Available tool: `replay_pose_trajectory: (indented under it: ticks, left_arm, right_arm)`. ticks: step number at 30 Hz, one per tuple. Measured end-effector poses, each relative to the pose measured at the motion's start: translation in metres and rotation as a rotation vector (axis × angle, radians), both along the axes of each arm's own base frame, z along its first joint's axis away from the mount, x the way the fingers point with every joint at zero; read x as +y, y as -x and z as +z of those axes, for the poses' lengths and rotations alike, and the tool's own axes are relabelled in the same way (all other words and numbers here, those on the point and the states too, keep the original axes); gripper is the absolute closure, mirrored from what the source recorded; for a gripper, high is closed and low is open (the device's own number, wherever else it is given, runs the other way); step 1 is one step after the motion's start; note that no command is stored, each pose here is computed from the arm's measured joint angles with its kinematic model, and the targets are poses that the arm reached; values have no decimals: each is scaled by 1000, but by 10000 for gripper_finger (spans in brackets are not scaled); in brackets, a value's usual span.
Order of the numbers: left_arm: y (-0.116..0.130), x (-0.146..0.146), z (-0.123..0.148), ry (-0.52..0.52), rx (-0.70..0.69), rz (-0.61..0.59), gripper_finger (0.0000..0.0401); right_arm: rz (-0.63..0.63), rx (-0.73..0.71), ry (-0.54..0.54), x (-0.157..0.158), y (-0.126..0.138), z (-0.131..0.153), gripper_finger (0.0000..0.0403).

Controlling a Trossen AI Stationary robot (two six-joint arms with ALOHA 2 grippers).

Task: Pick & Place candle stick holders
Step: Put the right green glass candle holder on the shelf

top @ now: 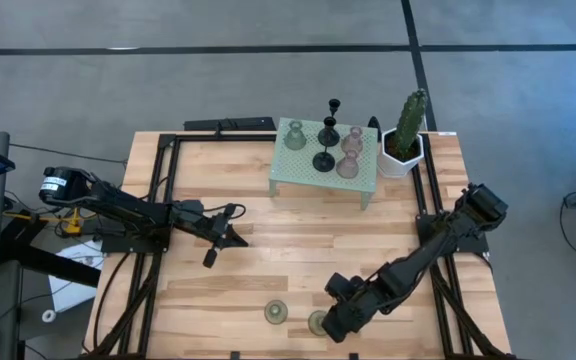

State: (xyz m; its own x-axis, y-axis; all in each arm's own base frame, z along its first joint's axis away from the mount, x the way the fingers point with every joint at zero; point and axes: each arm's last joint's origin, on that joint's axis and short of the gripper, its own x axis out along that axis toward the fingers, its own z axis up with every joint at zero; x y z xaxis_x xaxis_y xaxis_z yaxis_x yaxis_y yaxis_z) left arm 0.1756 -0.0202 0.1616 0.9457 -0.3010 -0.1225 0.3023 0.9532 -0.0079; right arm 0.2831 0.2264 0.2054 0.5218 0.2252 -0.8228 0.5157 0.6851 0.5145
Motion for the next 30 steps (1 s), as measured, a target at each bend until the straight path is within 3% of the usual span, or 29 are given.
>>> replay_pose_trajectory:
  ticks: [14,22,30]
  left_arm:
    - [0,0,0,0,0,0,391]
    - [0,0,0,0,0,0,391]
    - [0,0,0,0,0,0,391]
  right_arm:
    - [18,1,-22,5,-9,-19,278]
    - [16,-34,-116,7,-10,-39,298]
    - [69,-44,-85,7,-9,-38,366]
